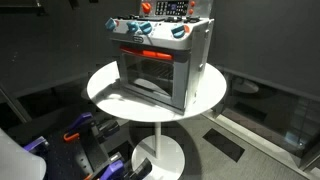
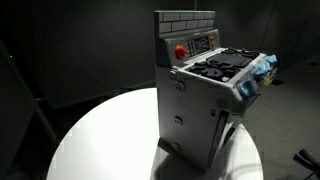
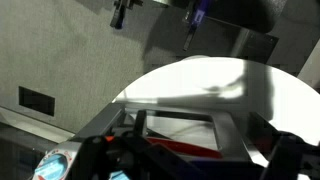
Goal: Push the top orange button on the right side of the stove
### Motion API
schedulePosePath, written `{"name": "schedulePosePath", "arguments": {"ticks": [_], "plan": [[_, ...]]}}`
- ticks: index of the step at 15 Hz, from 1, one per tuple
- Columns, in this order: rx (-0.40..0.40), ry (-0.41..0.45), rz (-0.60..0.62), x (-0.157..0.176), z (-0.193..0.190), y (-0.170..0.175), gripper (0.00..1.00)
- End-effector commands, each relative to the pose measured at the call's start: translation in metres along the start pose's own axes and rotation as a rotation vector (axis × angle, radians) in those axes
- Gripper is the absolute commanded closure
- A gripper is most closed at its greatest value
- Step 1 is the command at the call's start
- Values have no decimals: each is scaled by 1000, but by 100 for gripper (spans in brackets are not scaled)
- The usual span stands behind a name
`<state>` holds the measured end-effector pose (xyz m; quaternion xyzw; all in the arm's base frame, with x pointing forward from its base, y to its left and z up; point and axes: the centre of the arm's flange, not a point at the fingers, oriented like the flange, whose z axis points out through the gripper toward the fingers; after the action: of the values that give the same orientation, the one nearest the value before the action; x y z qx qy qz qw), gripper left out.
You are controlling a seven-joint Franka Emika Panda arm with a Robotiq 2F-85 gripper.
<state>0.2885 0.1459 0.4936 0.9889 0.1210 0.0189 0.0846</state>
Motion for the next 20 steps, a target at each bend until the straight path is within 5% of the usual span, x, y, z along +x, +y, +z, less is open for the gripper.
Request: {"name": "schedulePosePath", "arguments": {"ticks": [1,8,20], "plan": [[0,0,0,0,0,0,0],[-3,20,16,8,-7,6,0],[-56,309,217,87,-65,97,0]]}}
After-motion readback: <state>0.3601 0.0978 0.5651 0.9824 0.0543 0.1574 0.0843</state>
